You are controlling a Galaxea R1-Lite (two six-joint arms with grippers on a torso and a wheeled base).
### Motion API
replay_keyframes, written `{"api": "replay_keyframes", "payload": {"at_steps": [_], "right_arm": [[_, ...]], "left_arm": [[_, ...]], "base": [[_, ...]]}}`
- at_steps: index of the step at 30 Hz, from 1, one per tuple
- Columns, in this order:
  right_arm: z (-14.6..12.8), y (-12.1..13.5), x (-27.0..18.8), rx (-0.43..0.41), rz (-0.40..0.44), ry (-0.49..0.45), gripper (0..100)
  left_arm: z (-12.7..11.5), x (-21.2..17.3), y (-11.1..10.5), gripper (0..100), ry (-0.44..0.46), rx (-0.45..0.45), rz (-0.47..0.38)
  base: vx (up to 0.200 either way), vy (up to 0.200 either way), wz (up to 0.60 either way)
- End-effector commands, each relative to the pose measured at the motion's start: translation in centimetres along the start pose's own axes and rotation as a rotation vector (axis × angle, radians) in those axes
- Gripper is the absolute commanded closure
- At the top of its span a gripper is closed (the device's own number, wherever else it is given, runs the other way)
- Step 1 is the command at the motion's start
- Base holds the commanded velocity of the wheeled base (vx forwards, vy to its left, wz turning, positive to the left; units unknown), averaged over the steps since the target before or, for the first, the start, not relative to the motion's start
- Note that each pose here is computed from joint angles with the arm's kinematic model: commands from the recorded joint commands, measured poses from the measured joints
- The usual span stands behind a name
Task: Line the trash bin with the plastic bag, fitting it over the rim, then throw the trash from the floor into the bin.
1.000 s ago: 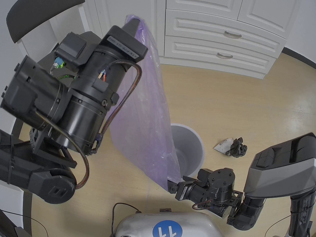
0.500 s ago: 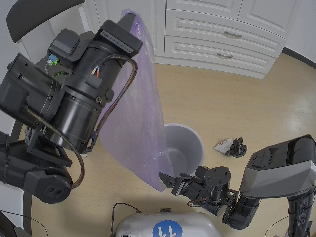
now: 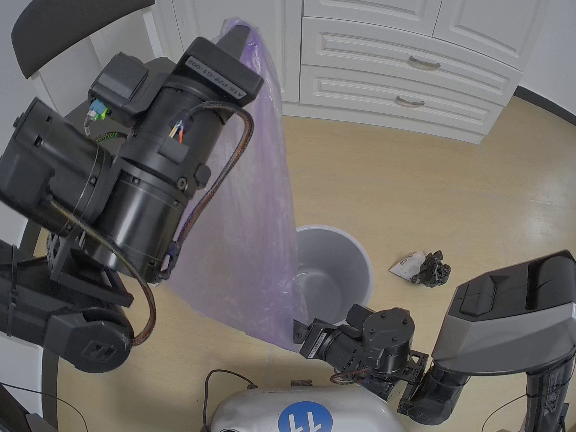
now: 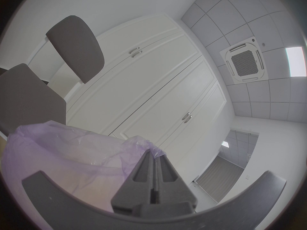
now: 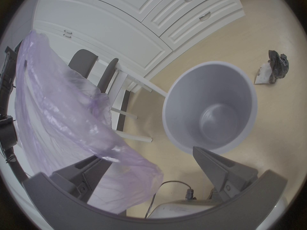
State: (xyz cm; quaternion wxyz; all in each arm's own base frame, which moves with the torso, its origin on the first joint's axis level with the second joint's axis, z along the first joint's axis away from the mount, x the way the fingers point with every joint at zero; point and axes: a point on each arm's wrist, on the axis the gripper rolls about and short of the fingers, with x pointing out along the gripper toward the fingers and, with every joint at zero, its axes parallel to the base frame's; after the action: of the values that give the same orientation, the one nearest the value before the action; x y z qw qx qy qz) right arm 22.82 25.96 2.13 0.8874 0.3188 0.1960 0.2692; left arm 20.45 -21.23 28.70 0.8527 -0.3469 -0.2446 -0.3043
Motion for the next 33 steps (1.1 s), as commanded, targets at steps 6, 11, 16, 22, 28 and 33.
{"api": "replay_keyframes", "payload": {"at_steps": [6, 11, 16, 22, 28, 33], "right_arm": [[-2.0, 0.3, -0.7, -0.006, 0.015, 0.066, 0], [-2.4, 0.2, -0.7, 0.008, 0.012, 0.079, 0], [-2.4, 0.3, -0.7, 0.008, 0.015, 0.079, 0], [-2.2, 0.4, -0.7, 0.014, 0.021, 0.071, 0], [-2.1, 0.6, -0.2, 0.032, 0.025, 0.052, 0], [-2.0, 0.8, -0.1, 0.033, 0.032, 0.041, 0]], "left_arm": [[0.0, 0.0, 0.0, 100, -0.002, 0.000, 0.001], [0.1, 0.0, 0.0, 100, -0.005, -0.001, 0.000], [0.0, 0.0, 0.0, 100, -0.002, 0.000, 0.001], [-0.1, 0.0, -0.1, 100, 0.003, -0.002, -0.001], [-0.1, -0.1, -0.2, 100, 0.006, -0.006, -0.005], [-0.1, -0.2, -0.2, 100, 0.007, -0.007, -0.004]], "base": [[0.000, 0.000, 0.00], [0.000, 0.000, 0.00], [0.000, 0.000, 0.00], [0.000, 0.000, 0.00], [0.000, 0.000, 0.00], [0.000, 0.000, 0.00]]}}
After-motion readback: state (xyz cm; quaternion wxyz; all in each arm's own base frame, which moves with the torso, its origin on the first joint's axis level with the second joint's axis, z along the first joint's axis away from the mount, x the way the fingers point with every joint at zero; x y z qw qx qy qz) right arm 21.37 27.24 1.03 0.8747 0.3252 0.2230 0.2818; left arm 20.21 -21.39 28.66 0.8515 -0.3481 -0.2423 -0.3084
